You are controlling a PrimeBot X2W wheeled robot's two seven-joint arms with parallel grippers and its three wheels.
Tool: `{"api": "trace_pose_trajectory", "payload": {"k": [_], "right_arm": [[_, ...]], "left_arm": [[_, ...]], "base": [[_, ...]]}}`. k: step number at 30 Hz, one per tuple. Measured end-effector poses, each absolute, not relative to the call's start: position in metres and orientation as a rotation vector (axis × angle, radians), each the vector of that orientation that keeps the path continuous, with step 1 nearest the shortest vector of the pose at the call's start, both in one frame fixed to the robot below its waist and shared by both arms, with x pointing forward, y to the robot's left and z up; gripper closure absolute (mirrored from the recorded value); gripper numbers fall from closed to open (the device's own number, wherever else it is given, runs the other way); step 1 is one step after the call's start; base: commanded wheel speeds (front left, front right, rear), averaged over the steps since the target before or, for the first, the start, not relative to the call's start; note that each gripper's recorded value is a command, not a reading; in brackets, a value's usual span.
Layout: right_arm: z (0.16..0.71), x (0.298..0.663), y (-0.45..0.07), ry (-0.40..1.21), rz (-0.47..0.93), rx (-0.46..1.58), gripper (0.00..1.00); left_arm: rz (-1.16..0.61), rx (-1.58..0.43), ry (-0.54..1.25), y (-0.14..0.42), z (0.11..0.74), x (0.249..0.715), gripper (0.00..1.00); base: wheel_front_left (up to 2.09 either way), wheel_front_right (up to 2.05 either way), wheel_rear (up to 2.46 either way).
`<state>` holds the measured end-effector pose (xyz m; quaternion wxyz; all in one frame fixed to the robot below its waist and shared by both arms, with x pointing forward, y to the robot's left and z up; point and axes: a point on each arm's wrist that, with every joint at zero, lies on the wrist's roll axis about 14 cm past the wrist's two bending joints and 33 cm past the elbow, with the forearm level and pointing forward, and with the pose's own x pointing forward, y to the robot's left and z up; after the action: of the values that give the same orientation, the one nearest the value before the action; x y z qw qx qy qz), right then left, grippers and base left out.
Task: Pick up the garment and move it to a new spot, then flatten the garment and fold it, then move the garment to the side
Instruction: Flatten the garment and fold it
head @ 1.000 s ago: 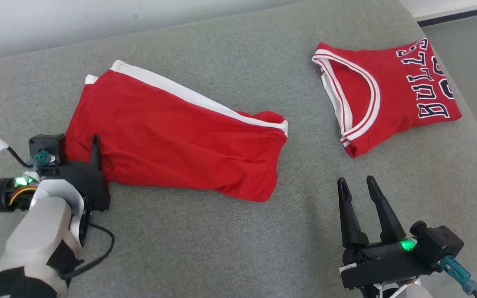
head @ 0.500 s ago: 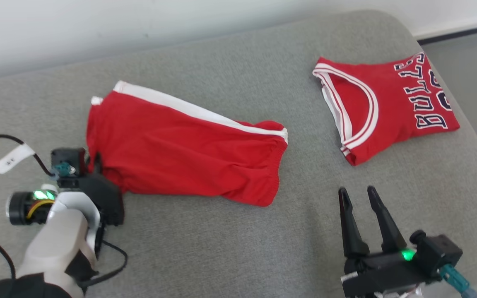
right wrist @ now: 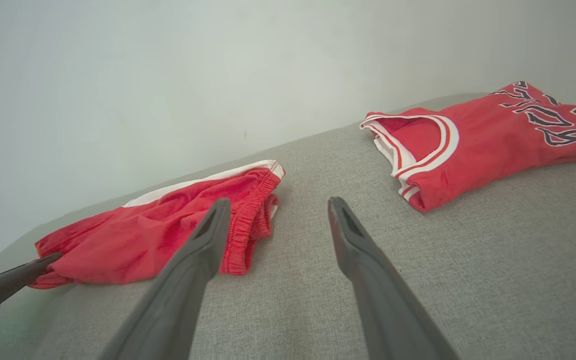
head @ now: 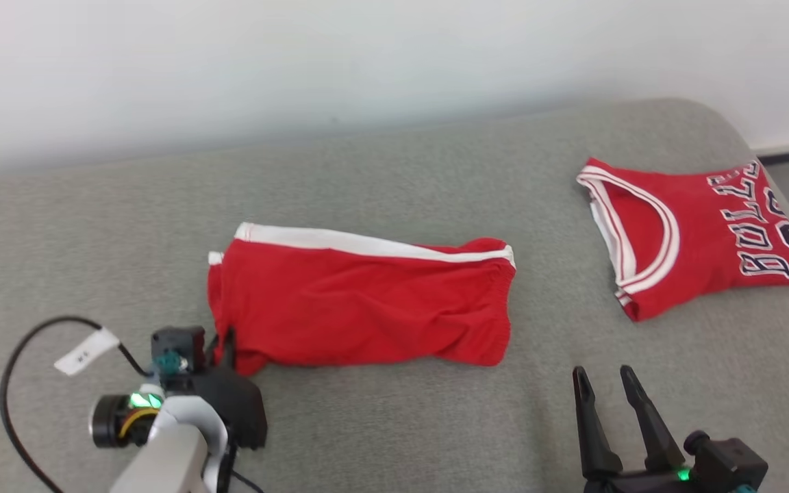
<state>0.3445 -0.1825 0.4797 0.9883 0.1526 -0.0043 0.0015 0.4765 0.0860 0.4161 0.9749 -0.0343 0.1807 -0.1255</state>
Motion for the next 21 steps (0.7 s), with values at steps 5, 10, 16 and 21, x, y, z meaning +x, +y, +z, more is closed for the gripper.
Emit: {"api": "trace_pose_trajectory", "payload": {"k": [5,10,16,21], "right_arm": [[0.475,0.339,-0.172,0.011,0.034,0.308,0.0],[0.475,0.335,-0.168,0.011,0.046,0.309,0.0],[0.469,0.334,-0.167,0.029,0.044,0.312,0.0],[0.472,0.336,-0.168,0.02,0.043,0.311,0.0]], "left_arm": [[-0.216,-0.078,0.345,0.101,0.416,0.455,1.0],[-0.187,-0.112,0.312,0.106,0.422,0.443,1.0],[-0.178,-0.09,0.284,0.113,0.423,0.441,0.0],[-0.17,-0.109,0.206,0.113,0.443,0.442,0.0]], "base": [[0.0,0.0,0.0],[0.0,0.0,0.0],[0.0,0.0,0.0],[0.0,0.0,0.0]]}}
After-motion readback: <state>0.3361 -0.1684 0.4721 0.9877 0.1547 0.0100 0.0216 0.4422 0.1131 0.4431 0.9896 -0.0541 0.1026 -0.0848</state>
